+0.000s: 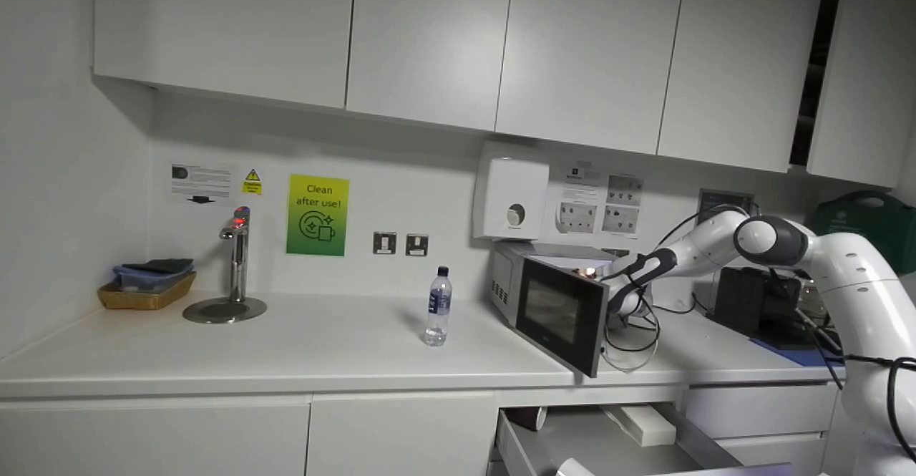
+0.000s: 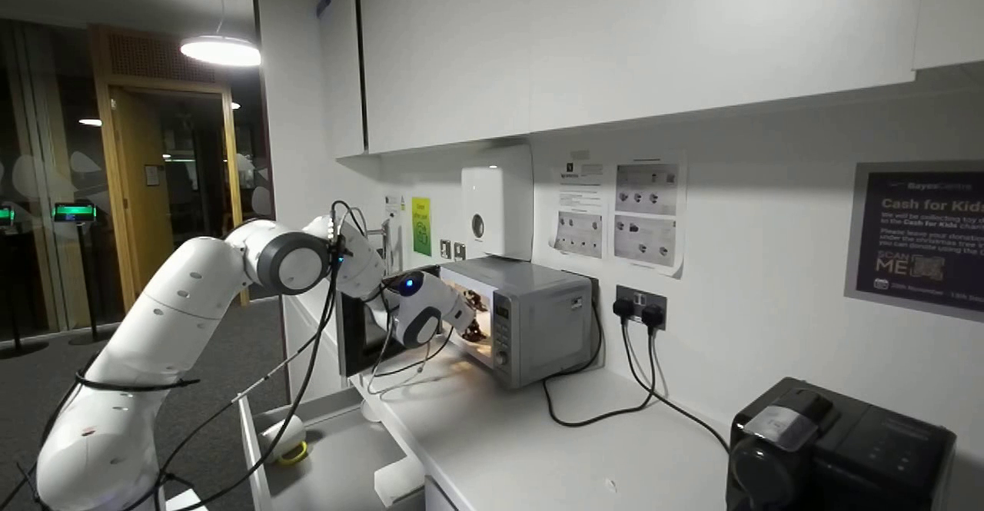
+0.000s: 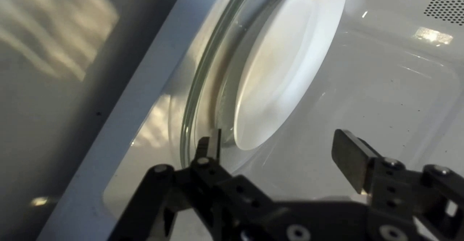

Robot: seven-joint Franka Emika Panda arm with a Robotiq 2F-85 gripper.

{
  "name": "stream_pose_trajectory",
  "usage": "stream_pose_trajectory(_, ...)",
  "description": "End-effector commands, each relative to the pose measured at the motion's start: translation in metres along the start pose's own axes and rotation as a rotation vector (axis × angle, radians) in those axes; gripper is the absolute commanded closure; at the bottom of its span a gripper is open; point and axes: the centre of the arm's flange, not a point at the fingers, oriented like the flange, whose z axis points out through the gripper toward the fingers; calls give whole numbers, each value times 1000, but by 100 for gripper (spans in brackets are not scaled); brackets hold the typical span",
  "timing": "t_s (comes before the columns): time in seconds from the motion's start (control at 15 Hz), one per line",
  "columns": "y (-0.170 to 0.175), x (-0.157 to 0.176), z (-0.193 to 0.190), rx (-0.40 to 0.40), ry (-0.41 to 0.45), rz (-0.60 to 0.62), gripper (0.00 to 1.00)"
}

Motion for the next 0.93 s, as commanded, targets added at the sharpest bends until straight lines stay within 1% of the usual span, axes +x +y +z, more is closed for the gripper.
stream_pose_trajectory(0.0, -4, -2, -23, -39, -5, 15, 0)
stream_pose_trajectory(0.53, -3, -16, -10, -11, -69, 43, 0)
stream_pose_trajectory(0.87, -6, -23, -4, -1, -91, 56, 0)
